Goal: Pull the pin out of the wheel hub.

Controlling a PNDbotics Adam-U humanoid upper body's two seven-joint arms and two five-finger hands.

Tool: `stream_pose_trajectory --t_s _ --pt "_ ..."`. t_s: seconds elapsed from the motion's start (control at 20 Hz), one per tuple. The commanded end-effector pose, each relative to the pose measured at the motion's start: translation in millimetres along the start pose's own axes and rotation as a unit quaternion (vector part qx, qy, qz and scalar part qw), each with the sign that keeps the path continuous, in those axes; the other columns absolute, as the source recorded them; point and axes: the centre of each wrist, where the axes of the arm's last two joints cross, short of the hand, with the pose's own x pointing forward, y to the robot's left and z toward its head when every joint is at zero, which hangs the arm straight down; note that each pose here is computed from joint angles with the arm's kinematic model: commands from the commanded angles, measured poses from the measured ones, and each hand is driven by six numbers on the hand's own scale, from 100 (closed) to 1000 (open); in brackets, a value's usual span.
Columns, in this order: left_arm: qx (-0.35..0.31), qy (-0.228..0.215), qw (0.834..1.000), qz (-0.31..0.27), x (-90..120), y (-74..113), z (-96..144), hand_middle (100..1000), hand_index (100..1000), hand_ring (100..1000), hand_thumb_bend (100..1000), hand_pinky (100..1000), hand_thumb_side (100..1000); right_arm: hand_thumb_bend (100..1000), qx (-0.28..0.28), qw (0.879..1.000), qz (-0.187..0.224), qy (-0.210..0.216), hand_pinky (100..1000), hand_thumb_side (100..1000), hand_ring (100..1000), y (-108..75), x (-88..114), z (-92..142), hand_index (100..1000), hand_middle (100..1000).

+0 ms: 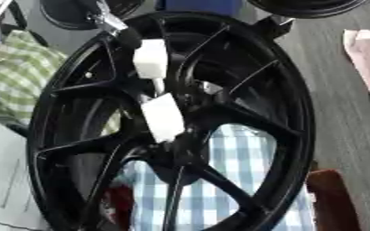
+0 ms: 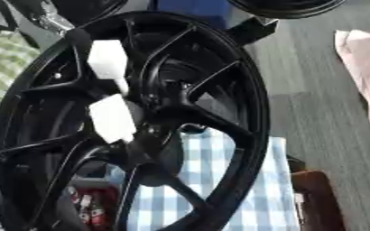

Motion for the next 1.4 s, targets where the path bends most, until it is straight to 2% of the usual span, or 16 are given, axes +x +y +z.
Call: stream_pose_trajectory --t_s 0.05,0.25,0.35,0.5,0.85,1.4 --pt "0.005 -0.006 1.000 -0.008 2 9.1 6 801 886 827 862 891 483 100 0.002 1.000 0.000 -0.012 806 707 578 -1.4 7 -2 607 686" --pt "-0.007 -0.024 1.000 -0.013 3 5.4 3 798 883 834 934 898 522 100 0.001 1.000 0.000 -0.012 806 706 577 -1.6 7 -2 607 686" --pt "-0.011 -0.031 0.999 -0.018 4 3.5 3 794 879 833 937 895 521 100 0.001 1.000 0.000 -0.012 806 706 577 -1.6 7 -2 606 686" --pt "-0.014 -0.031 0.999 -0.026 7 1.1 3 783 868 826 914 886 491 100 0.001 1.000 0.000 -0.011 806 706 577 -1.6 7 -2 606 686" --pt "-0.006 0.016 0.999 -0.046 21 -3.3 8 778 870 825 915 876 451 100 0.003 1.000 0.001 -0.009 806 709 577 -0.8 7 -1 606 685" --pt "-0.017 0.029 0.998 -0.057 34 -13.2 2 746 850 799 847 849 472 100 0.005 1.000 0.001 -0.006 806 714 577 0.2 6 -1 606 685"
